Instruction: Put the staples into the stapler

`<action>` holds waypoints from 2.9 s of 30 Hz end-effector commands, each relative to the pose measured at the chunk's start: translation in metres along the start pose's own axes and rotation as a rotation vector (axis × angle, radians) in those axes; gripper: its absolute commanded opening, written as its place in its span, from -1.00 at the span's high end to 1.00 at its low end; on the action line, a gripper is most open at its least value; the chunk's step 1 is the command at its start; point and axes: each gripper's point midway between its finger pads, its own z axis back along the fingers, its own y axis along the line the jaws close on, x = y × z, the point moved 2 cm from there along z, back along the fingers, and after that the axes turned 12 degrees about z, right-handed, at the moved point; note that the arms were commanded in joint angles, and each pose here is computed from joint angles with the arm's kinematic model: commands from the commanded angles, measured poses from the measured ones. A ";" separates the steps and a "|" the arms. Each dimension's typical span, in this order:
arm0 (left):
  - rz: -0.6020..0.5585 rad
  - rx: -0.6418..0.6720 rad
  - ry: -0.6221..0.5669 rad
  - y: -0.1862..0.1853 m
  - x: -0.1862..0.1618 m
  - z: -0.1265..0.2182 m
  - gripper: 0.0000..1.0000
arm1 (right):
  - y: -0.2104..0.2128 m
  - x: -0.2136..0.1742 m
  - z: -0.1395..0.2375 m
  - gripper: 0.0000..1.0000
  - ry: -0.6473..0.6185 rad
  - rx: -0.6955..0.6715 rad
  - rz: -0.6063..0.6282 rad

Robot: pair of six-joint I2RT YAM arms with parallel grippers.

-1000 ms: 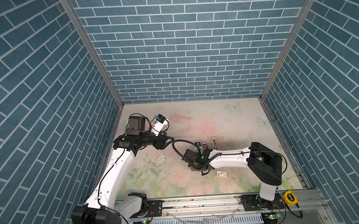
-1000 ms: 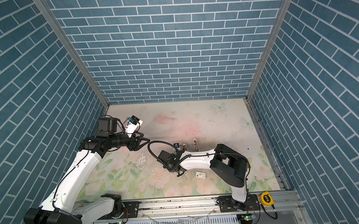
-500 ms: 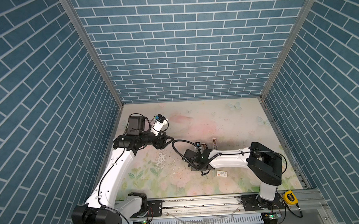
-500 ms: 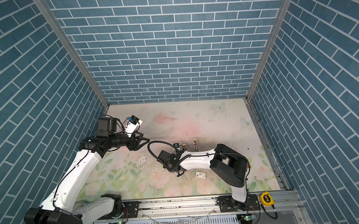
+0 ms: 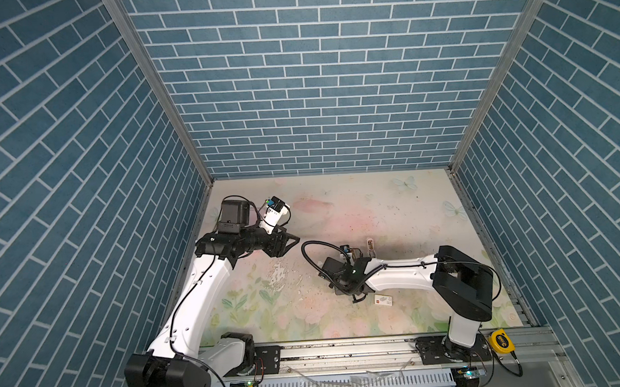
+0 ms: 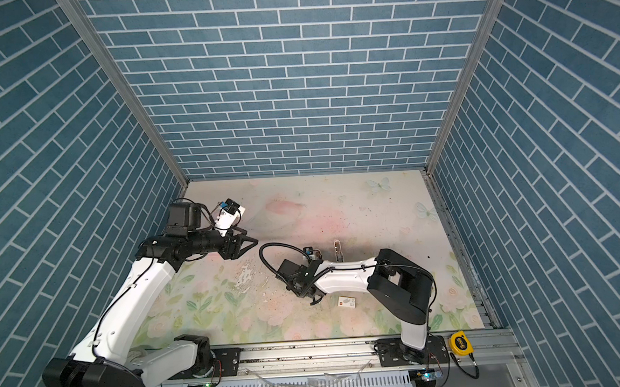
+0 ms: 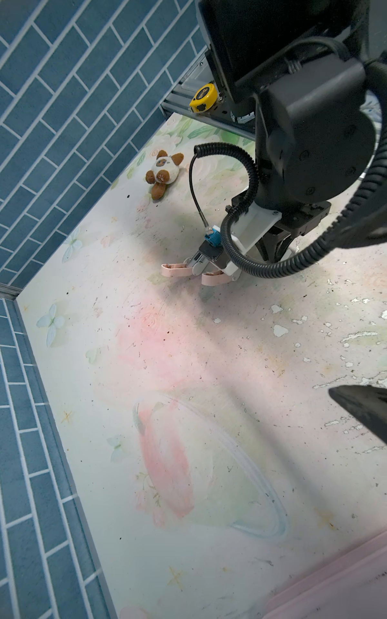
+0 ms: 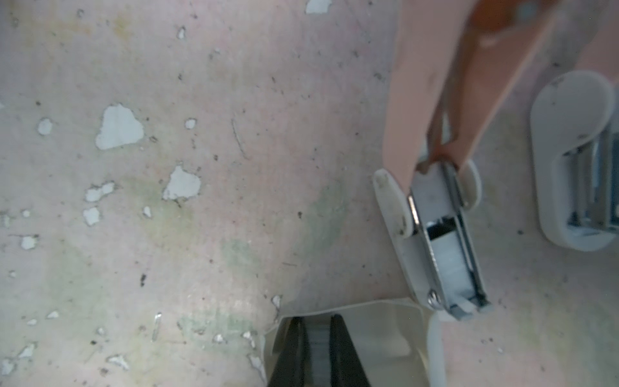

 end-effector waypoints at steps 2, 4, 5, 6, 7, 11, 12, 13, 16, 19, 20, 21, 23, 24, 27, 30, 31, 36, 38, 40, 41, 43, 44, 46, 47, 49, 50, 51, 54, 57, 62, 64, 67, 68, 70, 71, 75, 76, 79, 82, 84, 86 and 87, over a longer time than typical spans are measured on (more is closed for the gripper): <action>0.033 -0.002 0.010 0.006 -0.005 -0.005 -0.32 | -0.014 0.003 0.012 1.00 -0.033 -0.020 -0.001; 0.057 -0.003 0.020 0.009 -0.008 -0.009 -0.33 | -0.014 0.006 0.015 1.00 -0.044 -0.003 -0.007; 0.073 -0.003 0.025 0.011 -0.009 -0.012 -0.33 | -0.013 0.008 0.016 1.00 -0.048 0.010 -0.010; 0.093 0.007 0.032 0.015 -0.010 -0.014 -0.32 | -0.011 0.009 0.017 1.00 -0.048 0.020 -0.011; 0.113 0.019 0.038 0.018 -0.011 -0.016 -0.32 | -0.011 0.010 0.017 1.00 -0.049 0.025 -0.015; 0.199 0.005 0.071 0.025 -0.021 -0.027 -0.31 | -0.008 0.014 0.020 1.00 -0.058 0.055 -0.028; 0.221 -0.003 0.080 0.026 -0.023 -0.030 -0.31 | -0.007 0.014 0.021 1.00 -0.061 0.059 -0.028; 0.232 -0.010 0.080 0.026 -0.024 -0.032 -0.30 | -0.008 0.016 0.023 1.00 -0.065 0.061 -0.032; 0.243 -0.032 0.067 0.026 -0.023 -0.035 -0.31 | -0.010 0.017 0.027 1.00 -0.076 0.067 -0.038; 0.229 -0.043 0.063 0.023 -0.021 -0.033 -0.31 | -0.015 0.018 0.029 1.00 -0.089 0.067 -0.036; 0.214 -0.043 0.058 0.022 -0.020 -0.032 -0.31 | -0.016 0.018 0.030 1.00 -0.097 0.070 -0.029; 0.203 -0.042 0.050 0.020 -0.019 -0.029 -0.31 | -0.019 0.019 0.031 1.00 -0.107 0.074 -0.030; 0.180 -0.053 0.038 0.016 -0.018 -0.026 -0.31 | -0.023 0.021 0.033 1.00 -0.122 0.082 -0.035; 0.171 -0.058 0.031 0.014 -0.017 -0.024 -0.32 | -0.025 0.022 0.034 1.00 -0.130 0.089 -0.036; 0.152 -0.063 0.020 0.010 -0.014 -0.020 -0.33 | -0.029 0.027 0.040 1.00 -0.166 0.113 -0.030; 0.141 -0.076 0.022 0.008 -0.013 -0.019 -0.33 | -0.034 0.033 0.046 1.00 -0.198 0.122 -0.015; 0.136 -0.082 0.023 0.007 -0.013 -0.019 -0.33 | -0.036 0.034 0.048 1.00 -0.208 0.123 -0.009; 0.112 -0.097 0.023 0.003 -0.010 -0.016 -0.33 | -0.056 0.040 0.051 1.00 -0.255 0.119 -0.014; 0.101 -0.094 0.019 0.002 -0.009 -0.015 -0.34 | -0.066 0.042 0.053 1.00 -0.276 0.121 -0.026; 0.090 -0.093 0.021 0.001 -0.009 -0.014 -0.33 | -0.076 0.043 0.054 1.00 -0.293 0.118 -0.039; 0.084 -0.091 0.020 0.001 -0.008 -0.013 -0.33 | -0.081 0.043 0.055 1.00 -0.300 0.117 -0.044; 0.073 -0.089 0.020 0.000 -0.008 -0.011 -0.33 | -0.091 0.043 0.057 1.00 -0.316 0.106 -0.051; 0.071 -0.086 0.020 0.000 -0.008 -0.011 -0.34 | -0.095 0.043 0.058 1.00 -0.321 0.103 -0.052; 0.065 -0.083 0.020 0.001 -0.009 -0.011 -0.34 | -0.101 0.043 0.058 1.00 -0.324 0.106 -0.049; 0.063 -0.077 0.018 0.001 -0.008 -0.010 -0.34 | -0.104 0.043 0.058 1.00 -0.324 0.103 -0.048; 0.060 -0.073 0.016 0.002 -0.008 -0.010 -0.33 | -0.109 0.043 0.058 1.00 -0.325 0.100 -0.045; 0.061 -0.071 0.017 0.003 -0.008 -0.010 -0.33 | -0.111 0.044 0.058 1.00 -0.327 0.098 -0.043; 0.062 -0.070 0.017 0.003 -0.008 -0.010 -0.33 | -0.112 0.044 0.058 1.00 -0.333 0.100 -0.039; 0.064 -0.070 0.019 0.004 -0.007 -0.011 -0.33 | -0.117 0.045 0.055 1.00 -0.346 0.096 -0.032; 0.068 -0.071 0.023 0.005 -0.007 -0.012 -0.33 | -0.116 0.047 0.052 1.00 -0.360 0.119 -0.013; 0.060 -0.057 0.026 0.008 -0.009 -0.013 -0.33 | -0.115 0.051 0.049 1.00 -0.361 0.133 0.025; 0.058 -0.046 0.027 0.010 -0.010 -0.012 -0.33 | -0.114 0.052 0.048 1.00 -0.363 0.137 0.035; 0.057 -0.043 0.026 0.011 -0.010 -0.013 -0.33 | -0.111 0.055 0.046 1.00 -0.372 0.152 0.064; 0.058 -0.041 0.027 0.012 -0.010 -0.013 -0.32 | -0.110 0.056 0.046 1.00 -0.377 0.158 0.069; 0.057 -0.036 0.026 0.013 -0.010 -0.013 -0.33 | -0.110 0.058 0.044 1.00 -0.383 0.157 0.081; 0.057 -0.033 0.026 0.013 -0.010 -0.013 -0.33 | -0.110 0.057 0.043 1.00 -0.384 0.155 0.088; 0.061 -0.029 0.035 0.016 -0.012 -0.015 -0.33 | -0.111 0.056 0.041 1.00 -0.385 0.146 0.109; 0.062 -0.027 0.037 0.017 -0.012 -0.016 -0.33 | -0.112 0.056 0.040 1.00 -0.387 0.145 0.112; 0.062 -0.023 0.037 0.018 -0.012 -0.017 -0.33 | -0.114 0.056 0.037 1.00 -0.385 0.137 0.114; 0.065 -0.017 0.042 0.020 -0.012 -0.017 -0.33 | -0.117 0.053 0.030 1.00 -0.376 0.132 0.105; 0.064 -0.014 0.044 0.020 -0.013 -0.017 -0.33 | -0.117 0.051 0.026 1.00 -0.373 0.139 0.103; 0.064 -0.013 0.046 0.020 -0.013 -0.018 -0.33 | -0.118 0.050 0.023 1.00 -0.371 0.141 0.099; 0.066 -0.012 0.049 0.021 -0.014 -0.018 -0.33 | -0.118 0.050 0.023 1.00 -0.374 0.142 0.097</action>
